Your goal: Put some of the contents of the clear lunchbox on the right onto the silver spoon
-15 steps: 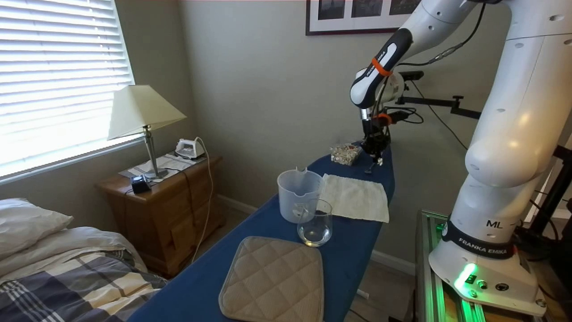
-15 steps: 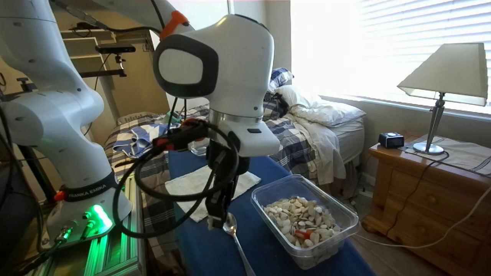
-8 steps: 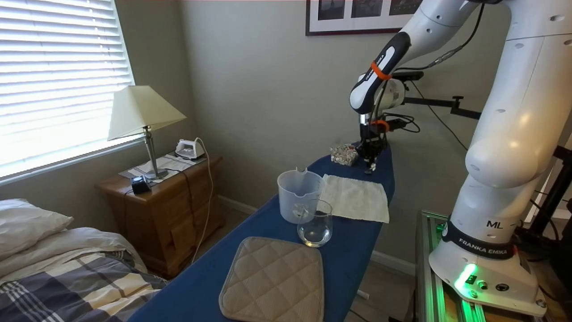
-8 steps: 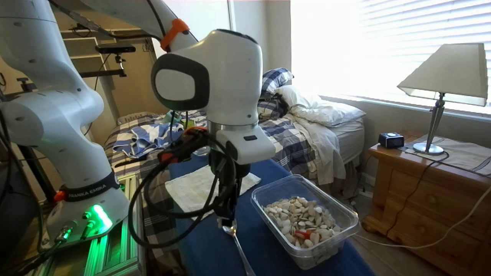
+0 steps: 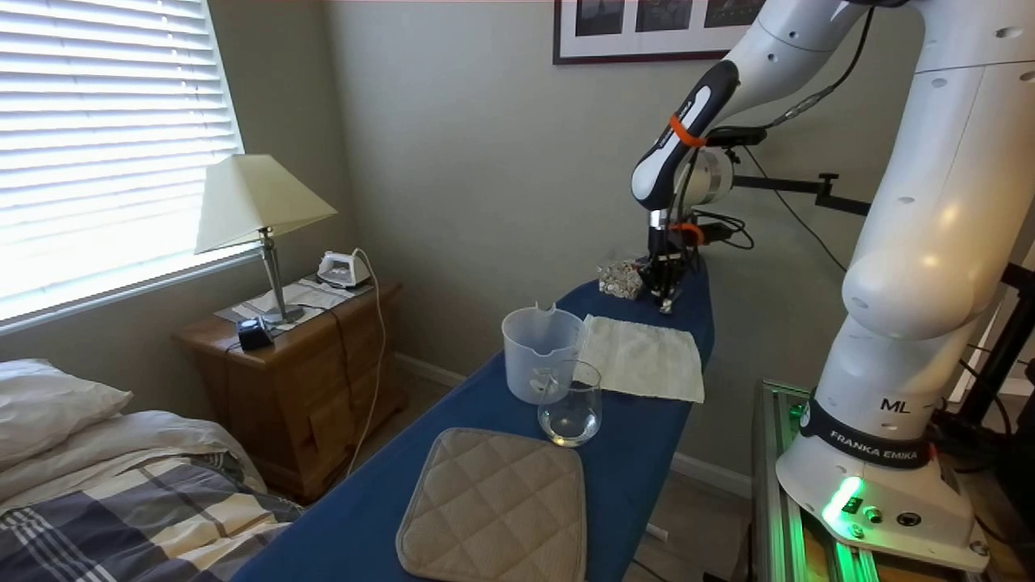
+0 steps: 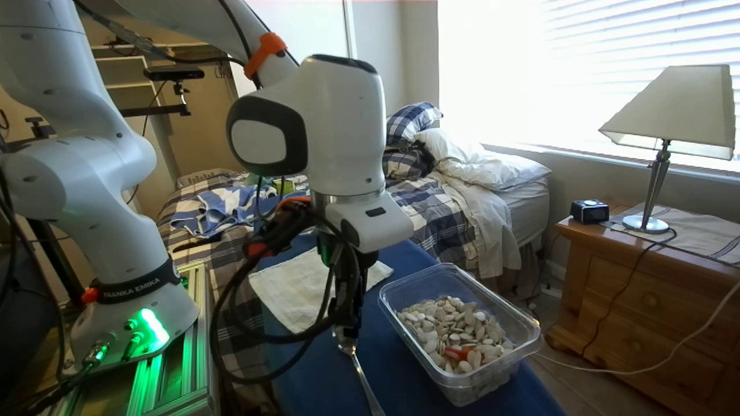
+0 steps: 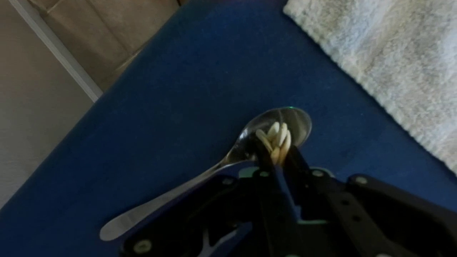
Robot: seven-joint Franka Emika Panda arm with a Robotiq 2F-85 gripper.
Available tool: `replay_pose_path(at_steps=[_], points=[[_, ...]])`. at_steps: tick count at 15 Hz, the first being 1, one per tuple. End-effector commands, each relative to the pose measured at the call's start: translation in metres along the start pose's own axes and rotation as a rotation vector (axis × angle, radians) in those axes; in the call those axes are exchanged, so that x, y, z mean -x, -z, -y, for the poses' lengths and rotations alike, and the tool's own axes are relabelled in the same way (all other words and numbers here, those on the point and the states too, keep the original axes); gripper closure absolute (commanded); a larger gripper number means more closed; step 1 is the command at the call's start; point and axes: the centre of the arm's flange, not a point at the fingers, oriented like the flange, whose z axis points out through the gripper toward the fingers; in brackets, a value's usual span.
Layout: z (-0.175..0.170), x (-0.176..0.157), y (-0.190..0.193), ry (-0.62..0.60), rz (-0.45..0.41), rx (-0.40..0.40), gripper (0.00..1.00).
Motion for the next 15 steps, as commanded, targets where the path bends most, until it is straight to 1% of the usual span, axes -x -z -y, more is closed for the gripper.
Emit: replay_pose_path(at_steps=[1,6,7,8,9,10,11,12,14,15], points=[[0.001,0.0013,-0.005,0.019,-0.031,-0.029,0.95],[-0.0005,0.0031,-0.0079,0.022,-0.029,-0.019,0.95],[-0.0008,0.0034,-0.0092,0.022,-0.028,-0.016,0.94],[-0.0012,0.0036,-0.0103,0.022,-0.026,-0.014,0.84],[-0.0013,0.0037,-0.0108,0.022,-0.026,-0.014,0.59],[-0.0011,0.004,-0.0106,0.022,-0.028,-0.014,0.59],[-0.0009,0.0041,-0.0104,0.023,-0.029,-0.015,0.54],[-0.0008,0.0043,-0.0105,0.024,-0.03,-0.015,0.82],[-0.0007,0.0044,-0.0101,0.024,-0.032,-0.015,0.79],[-0.0008,0.0044,-0.0099,0.025,-0.033,-0.015,0.83]])
